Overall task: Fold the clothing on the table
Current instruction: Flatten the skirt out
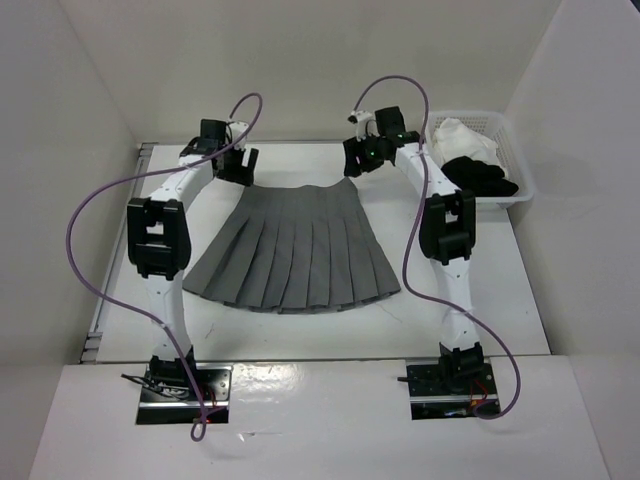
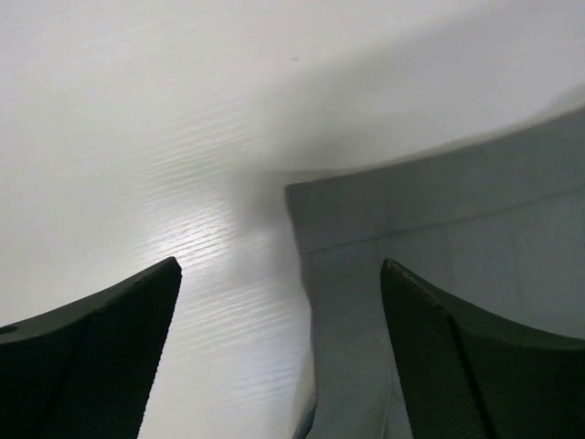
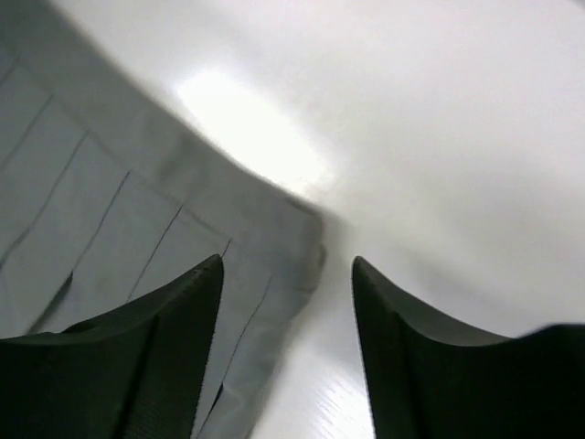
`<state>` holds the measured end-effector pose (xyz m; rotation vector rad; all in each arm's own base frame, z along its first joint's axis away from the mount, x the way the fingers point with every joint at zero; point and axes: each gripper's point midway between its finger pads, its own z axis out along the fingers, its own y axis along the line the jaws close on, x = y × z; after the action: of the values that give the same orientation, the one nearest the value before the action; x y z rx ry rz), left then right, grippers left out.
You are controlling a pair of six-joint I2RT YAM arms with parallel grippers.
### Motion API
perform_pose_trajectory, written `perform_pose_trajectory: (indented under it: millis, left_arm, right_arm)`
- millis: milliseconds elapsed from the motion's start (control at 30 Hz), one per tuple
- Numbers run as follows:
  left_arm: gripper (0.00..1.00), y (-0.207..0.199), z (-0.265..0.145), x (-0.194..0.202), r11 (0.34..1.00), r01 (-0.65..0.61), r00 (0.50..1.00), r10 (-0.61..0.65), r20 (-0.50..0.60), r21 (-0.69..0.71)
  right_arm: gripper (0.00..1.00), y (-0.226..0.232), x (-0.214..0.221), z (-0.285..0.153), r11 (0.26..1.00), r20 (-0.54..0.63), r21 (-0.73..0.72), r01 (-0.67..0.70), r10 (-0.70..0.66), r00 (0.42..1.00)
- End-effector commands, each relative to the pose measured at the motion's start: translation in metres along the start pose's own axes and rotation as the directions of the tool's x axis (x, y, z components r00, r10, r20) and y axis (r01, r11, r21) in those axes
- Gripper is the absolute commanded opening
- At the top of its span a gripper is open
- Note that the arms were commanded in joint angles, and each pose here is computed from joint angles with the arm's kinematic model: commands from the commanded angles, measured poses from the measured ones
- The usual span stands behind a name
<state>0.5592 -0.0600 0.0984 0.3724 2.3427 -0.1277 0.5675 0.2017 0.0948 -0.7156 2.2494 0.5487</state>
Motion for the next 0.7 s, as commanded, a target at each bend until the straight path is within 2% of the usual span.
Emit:
perform_pose_trajectory:
  millis: [0,33,133,167,233,267,300,333,367,400,467,500,667]
  left_arm:
    - [0.97,0.041,-0.026,-0.037,0.986,0.101,0.988,-0.083,0.128,-0.136]
    - [0.99,0.052,-0.033,-0.035,0.977,0.144,0.983,-0.123,0.135,-0.156]
    - [0.99,0.046,-0.062,-0.029,0.979,0.150,0.984,-0.134,0.119,-0.136]
    - [0.99,0.042,-0.071,-0.026,0.981,0.150,0.984,-0.136,0.111,-0.126]
    - [0.99,0.034,-0.102,-0.008,0.981,0.160,0.985,-0.151,0.082,-0.109]
    - [0.99,0.031,-0.131,-0.011,0.978,0.178,0.980,-0.167,0.110,-0.107]
    - [0.99,0.030,-0.143,-0.004,0.978,0.188,0.978,-0.177,0.109,-0.094]
    - [0.99,0.030,-0.151,0.015,0.974,0.205,0.977,-0.198,0.080,-0.093]
    - [0.99,0.040,-0.182,0.016,0.962,0.242,0.966,-0.228,0.118,-0.122]
    - [0.99,0.047,-0.195,0.023,0.955,0.261,0.961,-0.244,0.127,-0.141]
    - [0.99,0.063,-0.227,0.049,0.934,0.300,0.951,-0.279,0.129,-0.193]
    - [1.00,0.065,-0.244,0.053,0.926,0.314,0.946,-0.287,0.150,-0.211]
    - [1.00,0.072,-0.268,0.098,0.898,0.367,0.930,-0.346,0.124,-0.243]
  right_arm:
    - [0.65,-0.018,-0.058,-0.030,0.986,0.127,0.163,-0.026,0.005,0.992]
    - [0.67,-0.025,-0.063,-0.038,0.976,0.135,0.214,-0.029,0.000,0.991]
    - [0.72,-0.004,-0.084,-0.071,0.972,0.173,0.236,-0.012,-0.030,0.985]
    - [0.81,0.008,-0.086,-0.078,0.974,0.176,0.227,-0.001,-0.040,0.984]
    - [0.87,0.047,-0.083,-0.100,0.986,0.173,0.157,0.047,-0.074,0.982]
    - [0.94,0.061,-0.056,-0.095,0.991,0.111,0.124,0.051,-0.064,0.992]
    - [0.97,0.086,-0.052,-0.096,0.991,0.098,0.093,0.091,-0.100,0.990]
    - [0.97,0.107,-0.050,-0.113,0.989,0.096,0.075,0.124,-0.131,0.987]
    - [0.97,0.116,-0.021,-0.106,0.988,0.023,0.071,0.135,-0.137,0.990]
    - [0.97,0.143,-0.016,-0.111,0.984,0.010,0.052,0.170,-0.171,0.985]
    - [0.97,0.158,0.022,-0.105,0.988,-0.076,0.042,0.152,-0.148,0.986]
    - [0.97,0.171,0.029,-0.108,0.992,-0.081,0.028,0.125,-0.123,0.989]
    - [0.97,0.185,0.073,-0.107,1.000,-0.142,0.009,0.028,-0.027,0.990]
